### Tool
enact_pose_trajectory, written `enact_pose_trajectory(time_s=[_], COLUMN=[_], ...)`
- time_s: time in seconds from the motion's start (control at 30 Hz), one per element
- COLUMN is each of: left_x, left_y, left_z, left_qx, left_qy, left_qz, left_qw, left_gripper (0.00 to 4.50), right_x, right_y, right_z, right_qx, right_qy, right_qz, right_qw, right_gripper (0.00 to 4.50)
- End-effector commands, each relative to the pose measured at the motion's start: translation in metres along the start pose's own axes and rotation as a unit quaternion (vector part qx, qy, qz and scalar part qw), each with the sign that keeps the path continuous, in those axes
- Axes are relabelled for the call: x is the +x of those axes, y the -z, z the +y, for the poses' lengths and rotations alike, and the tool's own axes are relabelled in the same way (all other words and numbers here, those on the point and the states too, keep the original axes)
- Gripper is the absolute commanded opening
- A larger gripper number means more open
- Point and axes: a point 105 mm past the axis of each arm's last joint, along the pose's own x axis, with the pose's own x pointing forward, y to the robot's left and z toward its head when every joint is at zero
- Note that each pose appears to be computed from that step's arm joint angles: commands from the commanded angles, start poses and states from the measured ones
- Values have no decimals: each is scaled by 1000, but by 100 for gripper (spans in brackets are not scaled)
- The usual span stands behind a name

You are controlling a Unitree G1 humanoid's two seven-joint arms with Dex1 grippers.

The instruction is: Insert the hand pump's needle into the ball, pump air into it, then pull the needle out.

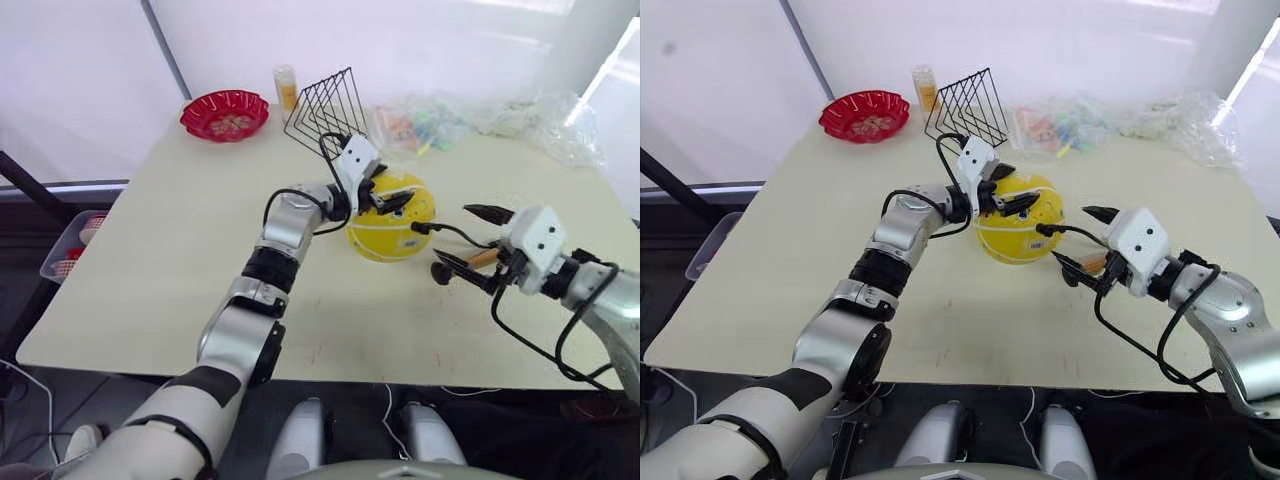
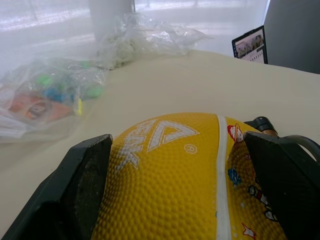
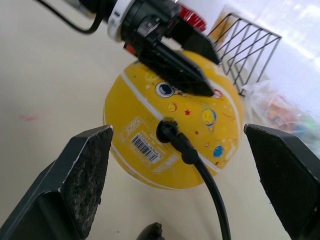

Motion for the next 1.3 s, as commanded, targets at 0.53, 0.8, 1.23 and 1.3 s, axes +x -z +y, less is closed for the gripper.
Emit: enact_pose_trajectory(time_s=[0.53, 0.8, 1.23, 1.3], left_x=[10, 11, 8, 8], left_y=[28, 29, 62, 67], left_z=[-14, -14, -13, -15], left_qx=[-36, -39, -34, -29], left_qy=[5, 4, -18, -14], left_qz=[21, 21, 68, 75], left_qw=[999, 999, 997, 997], left_gripper=[450, 450, 450, 450], right_x=[38, 39, 22, 19], right_y=[2, 4, -4, -6], right_z=[-17, -14, -20, -21], right_qx=[-195, -210, -206, -203], right_qy=[-32, -34, -21, -20], right_qz=[65, 50, 26, 23], right_qw=[978, 976, 978, 979], right_gripper=[386, 10, 1, 1])
